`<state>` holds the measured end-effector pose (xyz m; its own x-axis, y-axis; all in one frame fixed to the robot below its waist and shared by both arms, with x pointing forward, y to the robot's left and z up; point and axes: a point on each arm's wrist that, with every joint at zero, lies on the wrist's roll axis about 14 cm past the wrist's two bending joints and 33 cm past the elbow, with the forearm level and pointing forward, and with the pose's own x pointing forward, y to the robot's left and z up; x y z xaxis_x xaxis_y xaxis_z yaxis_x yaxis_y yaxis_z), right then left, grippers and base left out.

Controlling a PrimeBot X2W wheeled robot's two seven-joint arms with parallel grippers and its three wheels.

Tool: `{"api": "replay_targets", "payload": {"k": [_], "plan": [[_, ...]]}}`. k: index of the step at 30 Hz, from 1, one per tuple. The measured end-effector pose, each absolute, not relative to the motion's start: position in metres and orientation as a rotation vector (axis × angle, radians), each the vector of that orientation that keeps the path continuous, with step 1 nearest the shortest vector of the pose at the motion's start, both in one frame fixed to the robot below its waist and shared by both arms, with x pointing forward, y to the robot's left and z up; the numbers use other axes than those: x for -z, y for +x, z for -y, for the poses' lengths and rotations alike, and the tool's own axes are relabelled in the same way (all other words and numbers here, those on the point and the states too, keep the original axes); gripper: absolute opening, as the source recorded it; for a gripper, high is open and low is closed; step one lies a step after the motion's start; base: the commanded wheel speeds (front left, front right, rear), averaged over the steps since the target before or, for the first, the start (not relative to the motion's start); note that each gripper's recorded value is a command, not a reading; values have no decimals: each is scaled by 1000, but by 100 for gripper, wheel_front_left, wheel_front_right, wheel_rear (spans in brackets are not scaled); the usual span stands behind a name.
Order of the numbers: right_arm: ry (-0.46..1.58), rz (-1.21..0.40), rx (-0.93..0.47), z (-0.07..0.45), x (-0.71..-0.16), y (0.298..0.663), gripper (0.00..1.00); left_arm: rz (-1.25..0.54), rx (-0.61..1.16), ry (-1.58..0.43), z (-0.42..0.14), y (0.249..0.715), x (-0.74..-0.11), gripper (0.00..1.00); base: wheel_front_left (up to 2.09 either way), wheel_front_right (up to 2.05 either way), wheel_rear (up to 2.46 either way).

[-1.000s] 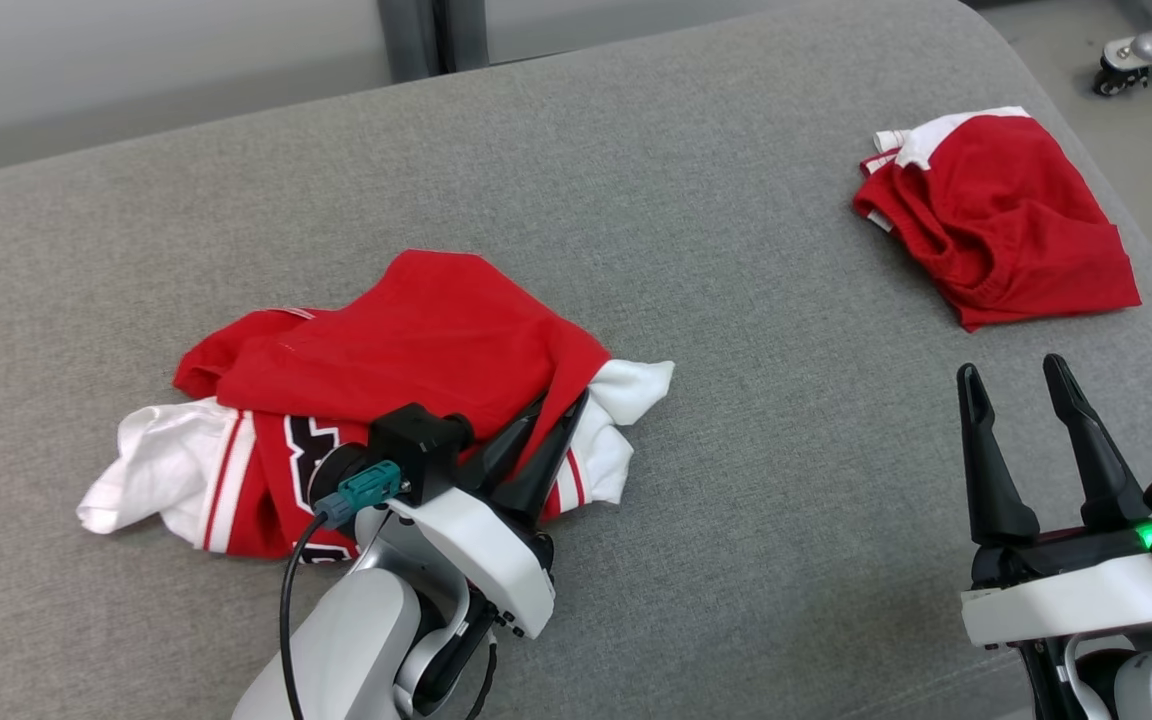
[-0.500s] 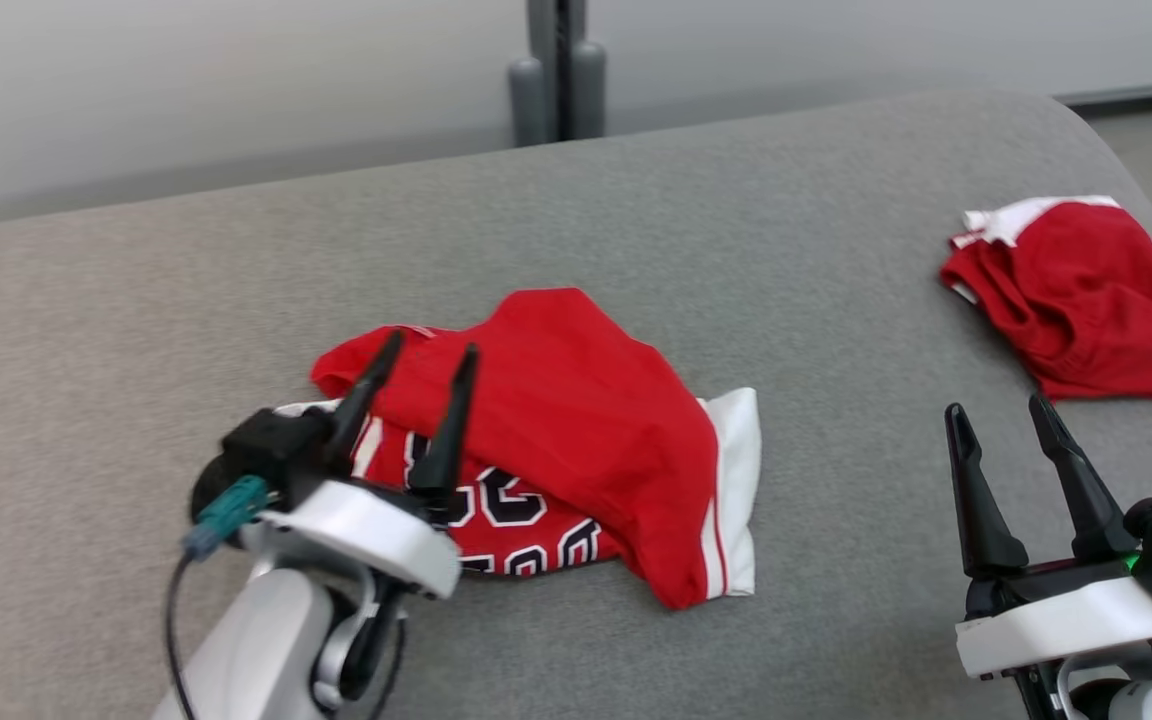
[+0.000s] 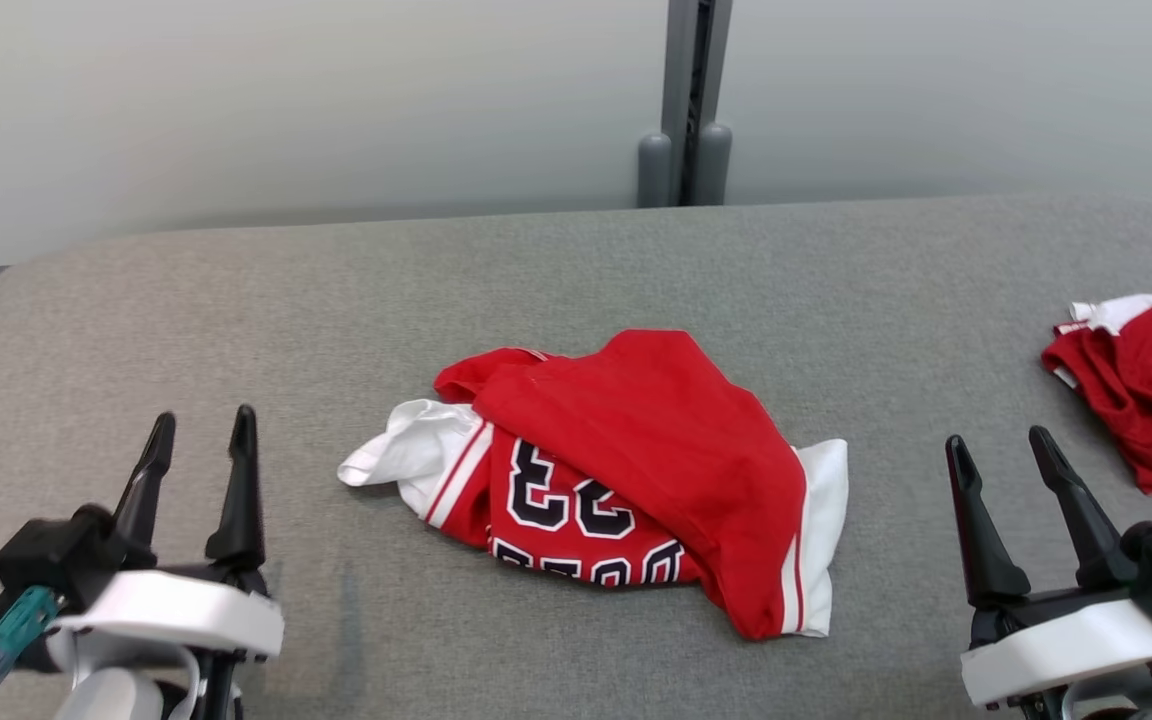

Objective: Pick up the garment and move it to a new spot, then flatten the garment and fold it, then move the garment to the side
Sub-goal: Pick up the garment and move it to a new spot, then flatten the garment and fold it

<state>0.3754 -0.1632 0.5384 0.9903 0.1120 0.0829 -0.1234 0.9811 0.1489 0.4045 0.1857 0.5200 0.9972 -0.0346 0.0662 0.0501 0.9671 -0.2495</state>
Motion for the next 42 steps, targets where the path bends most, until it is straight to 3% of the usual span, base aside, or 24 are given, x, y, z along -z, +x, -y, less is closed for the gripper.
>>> {"api": "replay_targets", "payload": {"k": [6, 18, 42], "plan": [[157, 80, -142, 156, -542, 369, 100, 69, -7, -235, -211, 376, -521, 100, 0, 0, 0], [132, 47, -120, 166, -538, 349, 100, 17, 23, -214, -199, 339, -515, 100, 0, 0, 0], [126, 41, -113, 169, -539, 348, 100, -18, 28, -219, -194, 331, -509, 100, 0, 0, 0]]}}
